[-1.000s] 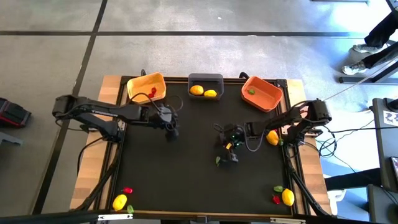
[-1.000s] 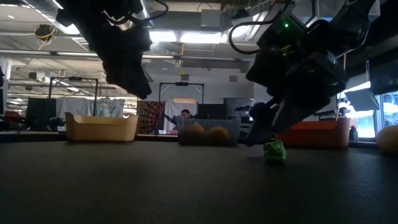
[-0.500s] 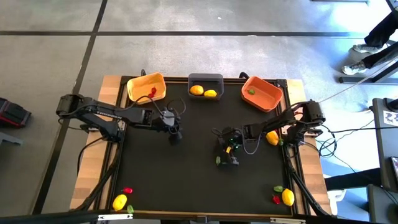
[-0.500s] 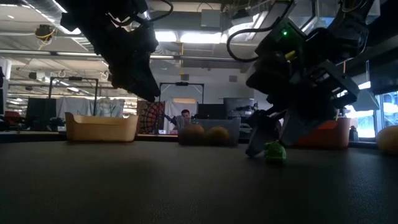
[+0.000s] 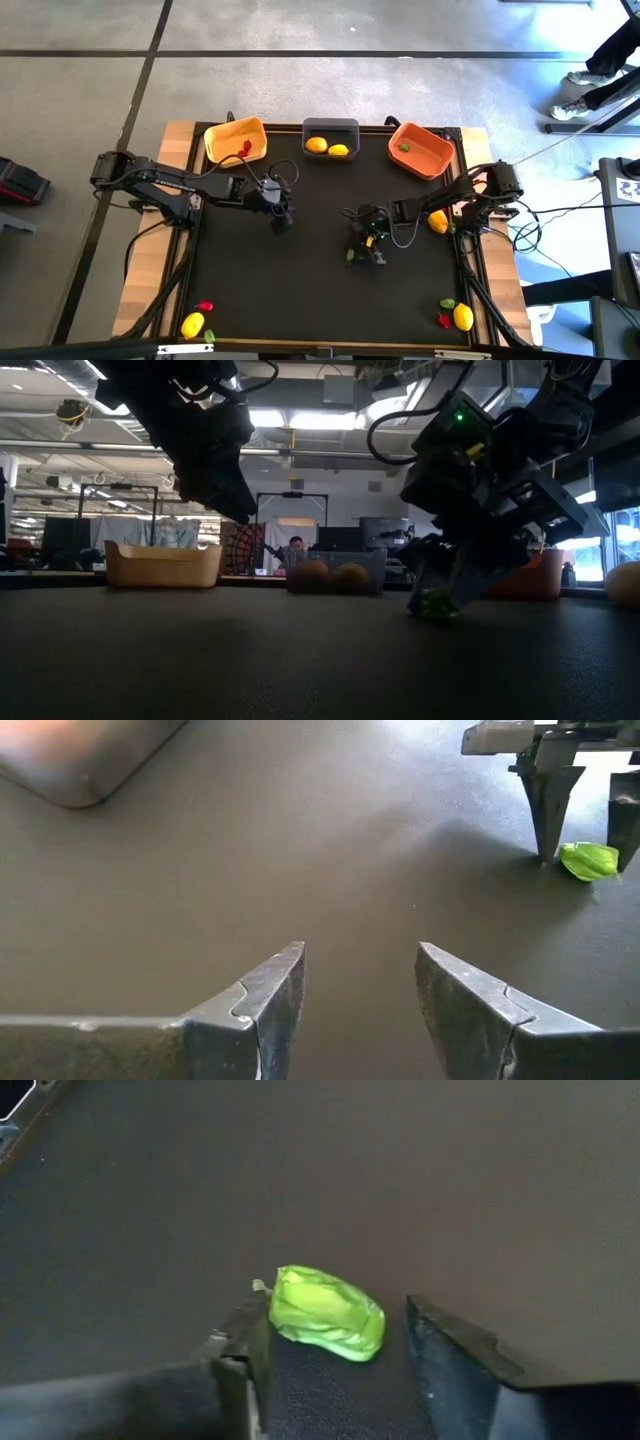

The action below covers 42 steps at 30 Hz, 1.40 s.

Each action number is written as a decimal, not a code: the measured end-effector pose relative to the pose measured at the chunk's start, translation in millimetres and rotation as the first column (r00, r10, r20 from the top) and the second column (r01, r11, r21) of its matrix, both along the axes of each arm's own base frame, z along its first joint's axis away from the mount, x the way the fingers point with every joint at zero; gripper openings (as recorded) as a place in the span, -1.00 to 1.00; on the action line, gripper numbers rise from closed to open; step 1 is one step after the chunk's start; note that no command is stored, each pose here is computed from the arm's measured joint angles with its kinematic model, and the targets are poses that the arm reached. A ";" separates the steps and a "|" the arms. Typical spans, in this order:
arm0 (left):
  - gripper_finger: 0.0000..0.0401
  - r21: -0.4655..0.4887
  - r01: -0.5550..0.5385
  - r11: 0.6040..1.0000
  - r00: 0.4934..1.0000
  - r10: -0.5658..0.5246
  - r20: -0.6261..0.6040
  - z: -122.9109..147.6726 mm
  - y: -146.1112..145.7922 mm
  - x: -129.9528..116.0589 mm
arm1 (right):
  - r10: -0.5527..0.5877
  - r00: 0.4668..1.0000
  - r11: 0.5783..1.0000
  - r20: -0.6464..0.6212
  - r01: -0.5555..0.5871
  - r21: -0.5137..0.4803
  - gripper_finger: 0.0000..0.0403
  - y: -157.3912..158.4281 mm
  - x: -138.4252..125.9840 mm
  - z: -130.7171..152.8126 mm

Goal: Sort produce into baskets
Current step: Put the green chili pepper into the orange bin

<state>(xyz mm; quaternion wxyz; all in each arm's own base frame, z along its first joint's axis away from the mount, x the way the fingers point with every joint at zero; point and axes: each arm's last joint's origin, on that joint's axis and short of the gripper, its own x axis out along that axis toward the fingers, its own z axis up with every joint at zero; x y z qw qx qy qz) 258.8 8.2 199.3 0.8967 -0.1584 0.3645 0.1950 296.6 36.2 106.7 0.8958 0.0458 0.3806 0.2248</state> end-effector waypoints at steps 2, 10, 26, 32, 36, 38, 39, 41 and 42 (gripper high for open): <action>-0.08 0.000 0.000 1.000 1.000 0.000 0.000 0.0 0.0 0.0 | -0.001 1.000 1.000 -0.001 0.001 -0.001 -0.26 -0.1 -0.6 -0.6; -0.08 0.002 0.002 1.000 1.000 -0.002 0.000 0.1 0.0 0.0 | -0.005 1.000 1.000 -0.004 0.005 -0.001 -0.60 -0.2 -0.9 -0.7; -0.08 0.023 0.020 1.000 0.997 -0.021 0.074 5.7 0.2 5.4 | -0.149 0.989 0.979 -0.020 0.145 -0.144 -0.71 -11.5 -32.3 55.3; -0.08 0.036 0.025 0.999 0.995 -0.029 0.094 7.4 0.4 6.9 | -0.336 0.941 0.914 0.020 0.332 -0.234 -0.71 -40.3 -58.5 88.6; -0.08 0.047 0.034 0.998 0.995 -0.038 0.090 7.4 0.5 6.9 | -0.472 0.879 0.840 0.071 0.472 -0.268 -0.71 -64.7 -75.2 105.7; -0.08 0.047 0.034 0.998 0.995 -0.038 0.090 7.4 0.5 6.9 | -0.533 0.841 0.798 0.094 0.537 -0.275 -0.71 -76.8 -83.1 112.2; -0.08 0.047 0.034 0.998 0.995 -0.038 0.090 7.4 0.5 6.9 | -0.564 0.819 0.775 0.106 0.569 -0.276 -0.71 -82.6 -86.8 115.2; -0.08 0.048 0.034 0.998 0.995 -0.039 0.090 7.4 0.5 6.9 | -0.627 0.769 0.719 0.124 0.633 -0.289 -0.71 -94.7 -94.5 119.4; -0.08 0.050 0.035 0.998 0.995 -0.040 0.089 7.4 0.5 6.9 | -0.659 0.739 0.684 0.136 0.665 -0.299 -0.71 -100.7 -97.8 121.1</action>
